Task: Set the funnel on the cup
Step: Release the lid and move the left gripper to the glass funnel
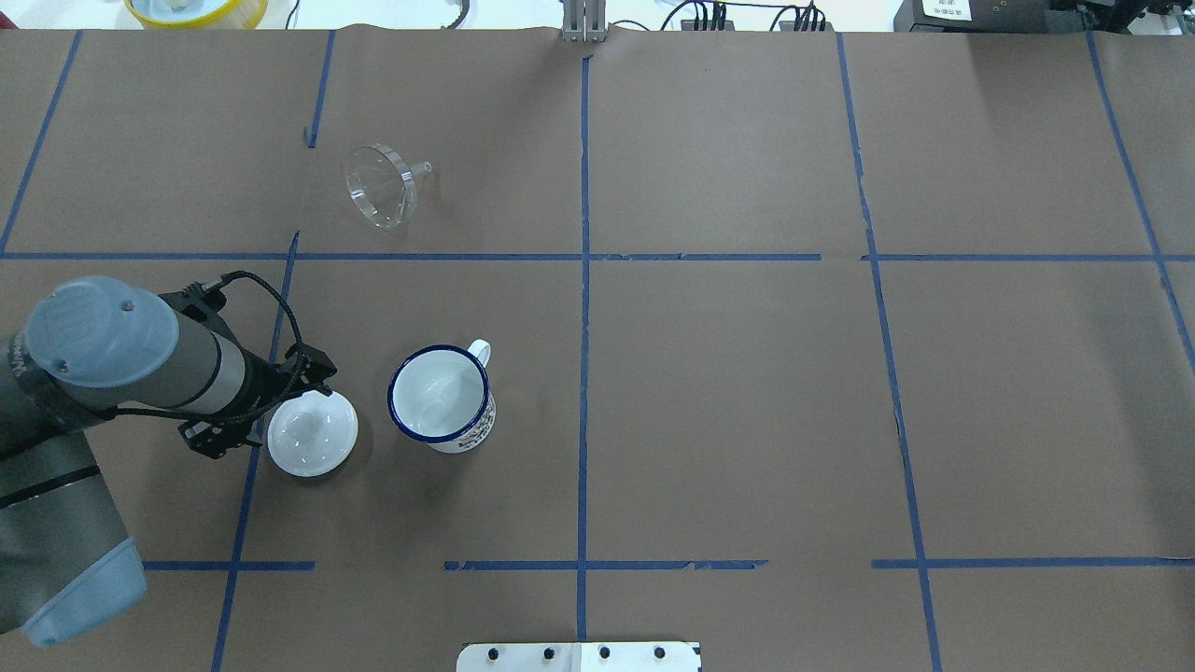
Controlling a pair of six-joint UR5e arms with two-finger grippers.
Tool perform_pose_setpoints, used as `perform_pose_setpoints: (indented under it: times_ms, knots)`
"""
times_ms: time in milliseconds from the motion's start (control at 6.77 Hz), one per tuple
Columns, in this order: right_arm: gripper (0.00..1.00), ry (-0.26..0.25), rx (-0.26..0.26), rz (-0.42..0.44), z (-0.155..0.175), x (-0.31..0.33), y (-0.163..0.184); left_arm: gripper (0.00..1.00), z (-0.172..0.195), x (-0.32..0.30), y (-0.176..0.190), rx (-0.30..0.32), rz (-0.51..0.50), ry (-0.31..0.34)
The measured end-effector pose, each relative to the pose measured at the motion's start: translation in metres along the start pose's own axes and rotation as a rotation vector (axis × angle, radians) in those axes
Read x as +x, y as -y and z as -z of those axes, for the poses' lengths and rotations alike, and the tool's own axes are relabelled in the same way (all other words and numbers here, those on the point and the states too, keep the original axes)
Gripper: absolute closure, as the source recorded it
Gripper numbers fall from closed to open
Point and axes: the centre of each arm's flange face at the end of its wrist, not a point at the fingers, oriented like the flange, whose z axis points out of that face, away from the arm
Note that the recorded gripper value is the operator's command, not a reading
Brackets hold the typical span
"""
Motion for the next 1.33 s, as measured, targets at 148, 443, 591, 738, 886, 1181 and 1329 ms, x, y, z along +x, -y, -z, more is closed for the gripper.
perform_pose_setpoints:
  times_ms: [148,443,591,738,886,1181,1329]
  knots:
    - [0.0,0.0,0.0,0.0,0.0,0.0,0.0,0.0,0.021,0.012,0.032,0.033,0.043,-0.072]
    - [0.0,0.0,0.0,0.0,0.0,0.0,0.0,0.0,0.036,0.03,0.092,0.046,0.118,-0.341]
    - [0.0,0.0,0.0,0.0,0.0,0.0,0.0,0.0,0.022,0.047,0.115,0.044,0.161,-0.505]
    - [0.0,0.0,0.0,0.0,0.0,0.0,0.0,0.0,0.009,0.076,0.132,0.069,0.204,-0.619]
    - [0.0,0.0,0.0,0.0,0.0,0.0,0.0,0.0,0.003,0.102,0.142,0.09,0.229,-0.674]
    - [0.0,0.0,0.0,0.0,0.0,0.0,0.0,0.05,-0.015,0.125,0.155,0.094,0.243,-0.729]
    - [0.0,0.0,0.0,0.0,0.0,0.0,0.0,0.1,-0.023,0.131,0.16,0.091,0.261,-0.741]
